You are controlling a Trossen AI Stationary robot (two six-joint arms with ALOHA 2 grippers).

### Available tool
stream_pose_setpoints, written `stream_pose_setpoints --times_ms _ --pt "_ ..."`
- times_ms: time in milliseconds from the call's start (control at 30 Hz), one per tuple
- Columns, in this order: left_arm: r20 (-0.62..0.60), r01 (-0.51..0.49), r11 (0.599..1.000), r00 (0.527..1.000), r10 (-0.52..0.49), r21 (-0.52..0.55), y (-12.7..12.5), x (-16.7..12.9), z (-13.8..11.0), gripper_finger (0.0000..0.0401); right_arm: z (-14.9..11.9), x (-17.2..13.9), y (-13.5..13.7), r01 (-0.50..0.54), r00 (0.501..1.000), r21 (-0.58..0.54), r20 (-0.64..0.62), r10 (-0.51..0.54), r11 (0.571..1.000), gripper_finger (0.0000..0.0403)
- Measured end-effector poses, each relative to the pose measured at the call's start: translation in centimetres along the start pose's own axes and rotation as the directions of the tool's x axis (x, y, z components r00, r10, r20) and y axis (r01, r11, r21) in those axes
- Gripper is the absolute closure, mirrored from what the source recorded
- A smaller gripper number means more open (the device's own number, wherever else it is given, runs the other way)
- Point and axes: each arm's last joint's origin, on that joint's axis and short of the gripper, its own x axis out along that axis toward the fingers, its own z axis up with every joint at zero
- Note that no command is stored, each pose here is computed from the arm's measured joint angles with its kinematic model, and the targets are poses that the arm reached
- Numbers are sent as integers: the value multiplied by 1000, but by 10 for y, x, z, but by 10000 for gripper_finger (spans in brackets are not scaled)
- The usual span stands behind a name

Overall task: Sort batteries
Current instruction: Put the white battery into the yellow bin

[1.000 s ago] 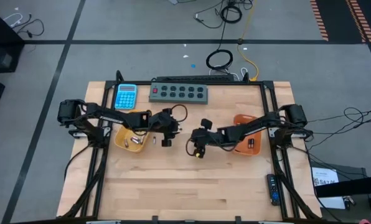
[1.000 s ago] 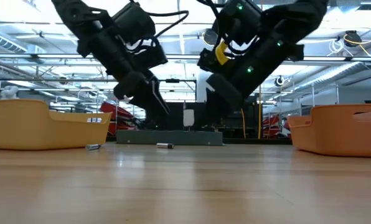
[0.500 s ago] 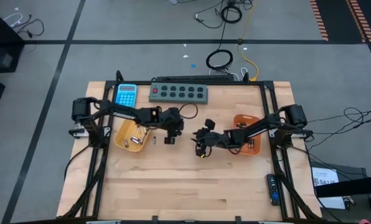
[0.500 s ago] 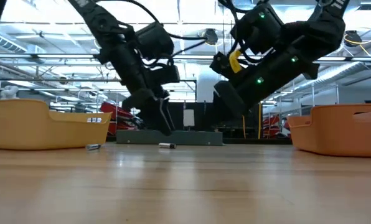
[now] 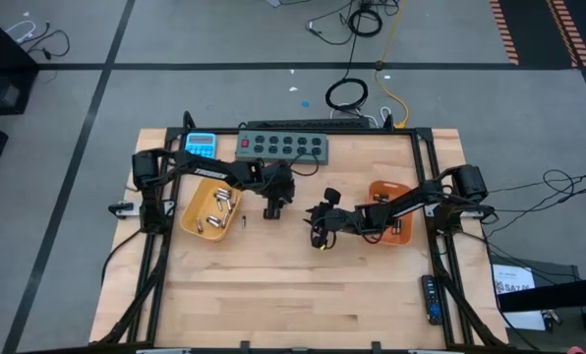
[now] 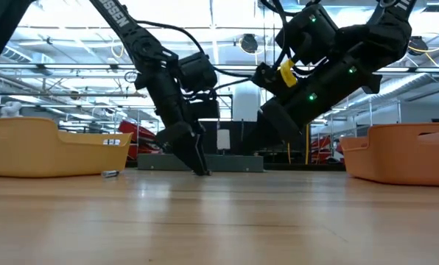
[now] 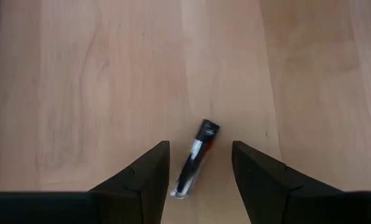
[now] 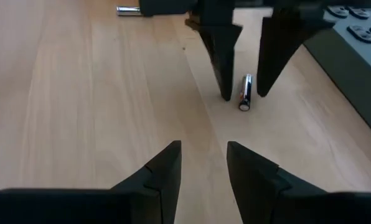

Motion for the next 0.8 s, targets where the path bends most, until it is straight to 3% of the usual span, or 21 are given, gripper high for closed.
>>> stream_pose_setpoints --times_ms 167,400,600,800 --pt "-12 8 1000 1000 -7 25 -1 3 -1 245 0 0 -1 2 1000 -14 -2 -2 1000 283" --pt "-48 28 999 998 -26 30 -6 3 -3 378 -1 0 -1 3 1000 -16 -6 -3 1000 282" --pt "-61 21 999 998 -18 49 -17 1 0 382 -1 0 -1 3 1000 -15 -6 -3 1000 282" --pt "-62 39 999 997 -39 -3 -24 -20 2 382 1 0 -1 2 1000 -23 5 -2 1000 282"
